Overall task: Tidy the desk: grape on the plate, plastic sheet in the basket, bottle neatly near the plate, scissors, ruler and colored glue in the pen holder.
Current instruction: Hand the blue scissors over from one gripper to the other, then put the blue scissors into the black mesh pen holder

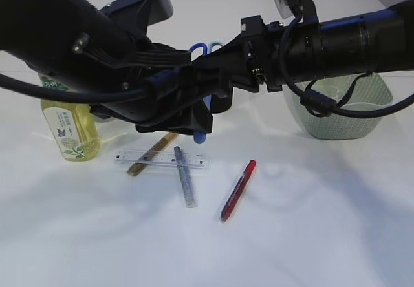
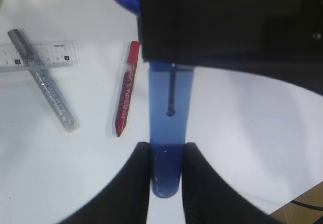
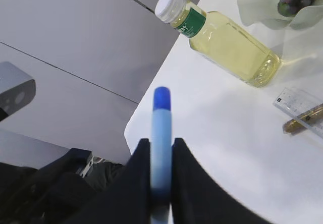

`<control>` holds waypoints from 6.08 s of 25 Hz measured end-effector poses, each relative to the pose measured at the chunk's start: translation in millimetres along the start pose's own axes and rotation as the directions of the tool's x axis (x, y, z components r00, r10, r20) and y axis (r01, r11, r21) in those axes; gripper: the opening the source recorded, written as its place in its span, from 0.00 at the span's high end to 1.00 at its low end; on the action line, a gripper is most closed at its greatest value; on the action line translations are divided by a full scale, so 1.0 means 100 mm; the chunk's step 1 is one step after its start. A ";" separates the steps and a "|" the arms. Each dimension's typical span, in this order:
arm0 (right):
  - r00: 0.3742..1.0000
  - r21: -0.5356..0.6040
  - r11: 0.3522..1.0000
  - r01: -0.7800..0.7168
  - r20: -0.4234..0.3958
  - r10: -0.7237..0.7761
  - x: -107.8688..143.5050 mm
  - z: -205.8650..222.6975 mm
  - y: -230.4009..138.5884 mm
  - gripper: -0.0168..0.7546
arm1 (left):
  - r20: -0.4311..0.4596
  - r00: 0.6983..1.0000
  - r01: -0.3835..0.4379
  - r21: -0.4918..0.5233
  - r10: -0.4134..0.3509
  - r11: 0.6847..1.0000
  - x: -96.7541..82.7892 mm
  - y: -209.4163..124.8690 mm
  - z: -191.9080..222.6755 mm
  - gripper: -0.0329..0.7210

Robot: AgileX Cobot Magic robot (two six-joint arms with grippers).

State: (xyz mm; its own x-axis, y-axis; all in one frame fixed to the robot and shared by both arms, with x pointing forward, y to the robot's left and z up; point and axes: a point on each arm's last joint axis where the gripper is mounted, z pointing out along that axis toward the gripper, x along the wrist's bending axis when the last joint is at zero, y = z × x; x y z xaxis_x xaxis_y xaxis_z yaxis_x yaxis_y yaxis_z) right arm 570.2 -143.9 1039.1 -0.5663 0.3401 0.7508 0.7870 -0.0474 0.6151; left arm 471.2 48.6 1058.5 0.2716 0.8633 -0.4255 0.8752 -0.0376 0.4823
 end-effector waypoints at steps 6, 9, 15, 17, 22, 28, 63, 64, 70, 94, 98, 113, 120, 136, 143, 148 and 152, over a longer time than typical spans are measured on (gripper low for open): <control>1.000 -0.001 1.000 0.003 0.002 -0.003 0.00 0.00 0.00 0.87 | 0.000 1.000 0.000 0.000 0.000 1.000 0.00 0.00 0.00 0.79; 1.000 -0.002 1.000 0.003 0.004 -0.003 0.00 0.00 0.00 0.87 | 0.001 1.000 0.000 -0.002 0.000 1.000 0.00 0.00 0.00 0.79; 1.000 -0.006 1.000 0.008 0.005 -0.008 0.00 0.00 0.01 0.87 | 0.001 1.000 0.000 -0.002 0.000 1.000 0.00 0.00 0.00 0.78; 1.000 -0.006 1.000 0.010 0.005 -0.010 0.00 0.00 0.01 0.87 | 0.002 1.000 0.000 -0.003 0.000 1.000 0.00 0.00 0.00 0.78; 1.000 -0.006 1.000 0.010 0.005 -0.010 0.00 0.00 0.01 0.87 | 0.002 1.000 0.000 -0.003 0.000 1.000 0.00 0.00 0.00 0.75; 1.000 -0.006 1.000 0.012 0.005 -0.012 0.00 0.00 0.01 0.87 | 0.003 1.000 0.000 -0.004 0.000 1.000 0.00 0.00 0.00 0.71; 0.996 0.023 0.998 0.060 0.069 -0.062 -0.05 0.00 0.01 0.87 | -0.072 0.995 -0.051 0.191 0.066 0.980 -0.14 0.08 -0.33 0.48; 0.994 0.032 0.997 0.077 0.074 -0.079 -0.04 0.00 0.02 0.87 | -0.084 0.993 -0.059 0.219 0.079 0.974 -0.14 0.07 -0.36 0.48; 0.979 0.135 0.980 0.143 0.126 -0.160 0.00 -0.02 0.11 0.87 | -0.119 0.978 -0.121 0.348 0.172 0.929 -0.12 0.02 -0.48 0.48; 0.520 0.317 0.945 -0.079 0.822 -0.232 0.09 -0.68 0.76 0.87 | -0.211 0.921 -0.238 0.358 0.327 0.903 0.00 0.06 -0.50 0.48; 0.431 0.191 0.978 0.088 0.877 -0.211 0.11 -0.73 1.00 0.87 | -0.213 0.920 -0.239 0.358 0.329 0.903 0.01 0.07 -0.50 0.48; 0.466 0.047 0.842 0.538 0.816 -0.343 0.04 -0.06 1.28 0.87 | -0.297 0.871 -0.289 0.333 0.391 0.898 0.08 0.13 -0.52 0.48; 0.459 0.020 0.771 0.637 0.793 -0.400 -0.20 0.33 1.24 0.87 | -0.321 0.855 -0.304 0.326 0.407 0.895 0.11 0.16 -0.52 0.48; 0.459 -0.043 0.710 0.702 0.791 -0.406 -0.94 0.75 1.05 0.87 | -0.368 0.820 -0.336 0.309 0.438 0.890 0.14 0.20 -0.53 0.48; 0.460 -0.074 0.681 0.728 0.790 -0.406 -1.18 0.88 0.95 0.87 | -0.372 0.817 -0.342 0.304 0.441 0.889 0.15 0.21 -0.53 0.48; 0.461 -0.081 0.675 0.733 0.789 -0.406 -1.30 0.93 0.88 0.87 | -0.373 0.816 -0.345 0.300 0.442 0.889 0.15 0.22 -0.53 0.48; 0.462 -0.083 0.673 0.735 0.789 -0.406 -1.38 0.97 0.84 0.87 | -0.373 0.816 -0.345 0.300 0.442 0.889 0.15 0.22 -0.53 0.48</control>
State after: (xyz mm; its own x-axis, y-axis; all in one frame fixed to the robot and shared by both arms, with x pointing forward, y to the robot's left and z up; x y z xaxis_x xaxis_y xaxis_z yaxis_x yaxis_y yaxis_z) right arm 737.8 -104.0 963.8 -0.3879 0.9170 -0.0932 0.0935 0.1398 0.9858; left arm 472.7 87.0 1103.4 0.4591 0.8754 0.1517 0.8049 -0.4821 0.3461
